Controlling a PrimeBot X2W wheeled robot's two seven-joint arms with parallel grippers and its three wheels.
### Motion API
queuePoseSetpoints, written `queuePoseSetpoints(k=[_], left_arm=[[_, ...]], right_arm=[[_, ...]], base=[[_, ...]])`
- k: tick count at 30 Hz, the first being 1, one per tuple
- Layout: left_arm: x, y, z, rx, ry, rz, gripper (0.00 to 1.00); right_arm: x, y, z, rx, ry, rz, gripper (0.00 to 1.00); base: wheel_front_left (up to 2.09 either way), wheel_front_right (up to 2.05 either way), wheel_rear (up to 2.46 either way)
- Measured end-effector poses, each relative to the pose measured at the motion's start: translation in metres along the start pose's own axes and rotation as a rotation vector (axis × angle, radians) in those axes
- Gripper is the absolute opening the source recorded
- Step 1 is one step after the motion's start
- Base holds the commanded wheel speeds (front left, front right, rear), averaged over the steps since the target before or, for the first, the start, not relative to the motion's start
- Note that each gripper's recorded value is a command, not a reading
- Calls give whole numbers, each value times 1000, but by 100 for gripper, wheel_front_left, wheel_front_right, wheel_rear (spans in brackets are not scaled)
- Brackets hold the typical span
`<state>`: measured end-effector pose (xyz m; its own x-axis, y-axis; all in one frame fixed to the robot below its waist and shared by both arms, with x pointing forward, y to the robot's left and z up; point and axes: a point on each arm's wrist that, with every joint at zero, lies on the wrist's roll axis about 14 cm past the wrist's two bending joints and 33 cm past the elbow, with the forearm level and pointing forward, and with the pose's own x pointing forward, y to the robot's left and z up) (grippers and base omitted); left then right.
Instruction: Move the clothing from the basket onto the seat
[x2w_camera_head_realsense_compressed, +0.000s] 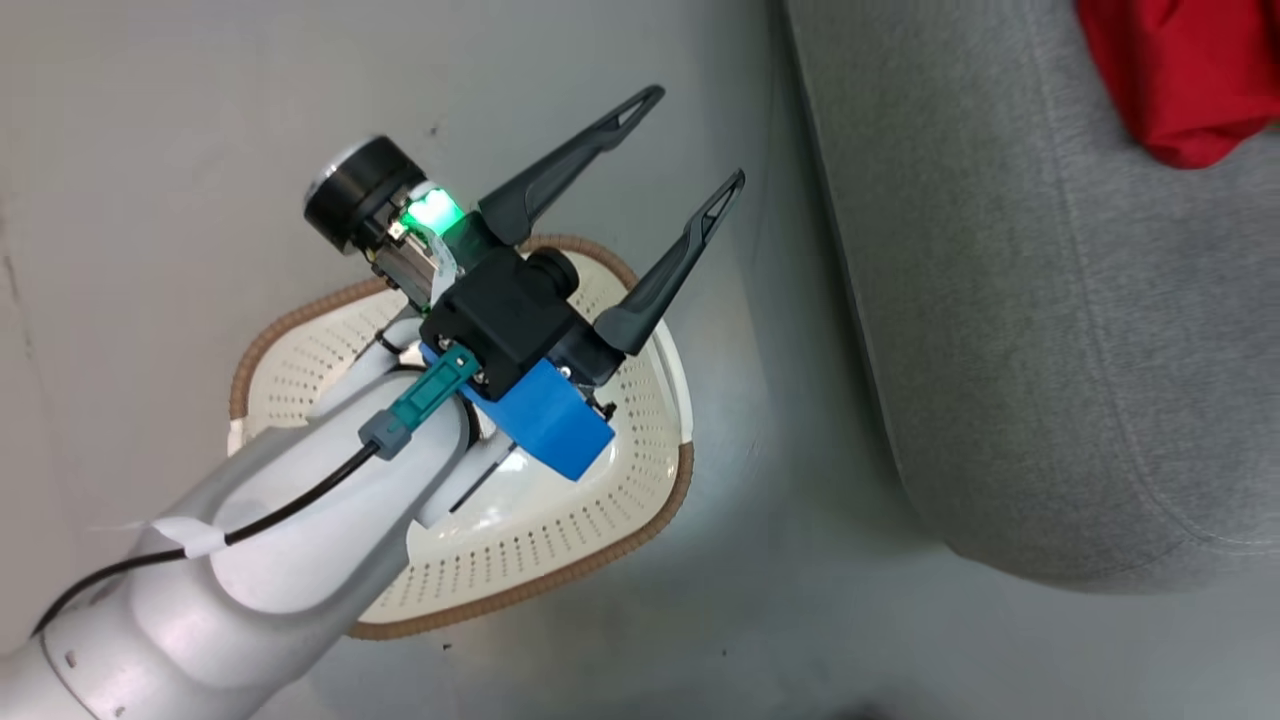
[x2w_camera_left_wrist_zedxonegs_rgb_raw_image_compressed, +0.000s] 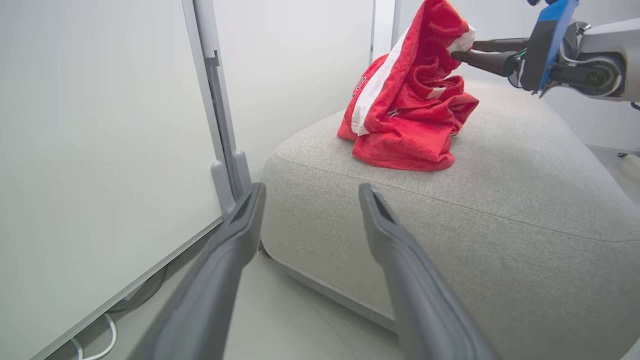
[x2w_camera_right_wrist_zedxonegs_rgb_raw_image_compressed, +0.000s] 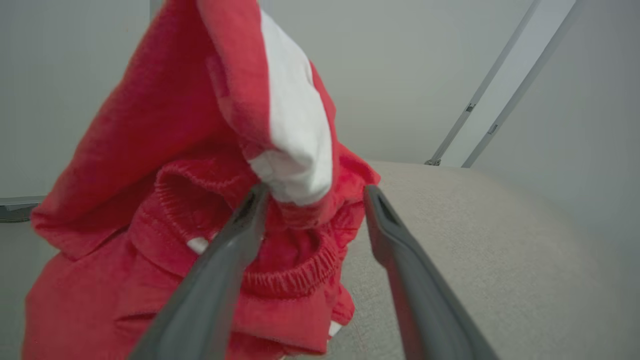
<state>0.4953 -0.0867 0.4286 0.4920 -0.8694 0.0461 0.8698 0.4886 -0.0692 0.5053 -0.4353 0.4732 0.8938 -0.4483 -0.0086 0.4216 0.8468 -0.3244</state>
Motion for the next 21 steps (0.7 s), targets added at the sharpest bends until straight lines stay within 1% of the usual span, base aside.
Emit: queuePoseSetpoints(k=[5,7,14,21], left_arm=[[-6,-7,22,9,-19,38,100],[-11,-7,31,13,-27,69,100],[-40,4,61,32,-56,219,100],[-85,23,91,63,-113,413,100]], right_arm=[[-36,-3,10,0,-25,17,100],[-47,-1,21,11,-59,29,100],[-82,35,64,92,-180,129,100],[-110,80,102,183,-280,251,100]], base=[[0,0,0],[0,0,0],[0,0,0],[0,0,0]])
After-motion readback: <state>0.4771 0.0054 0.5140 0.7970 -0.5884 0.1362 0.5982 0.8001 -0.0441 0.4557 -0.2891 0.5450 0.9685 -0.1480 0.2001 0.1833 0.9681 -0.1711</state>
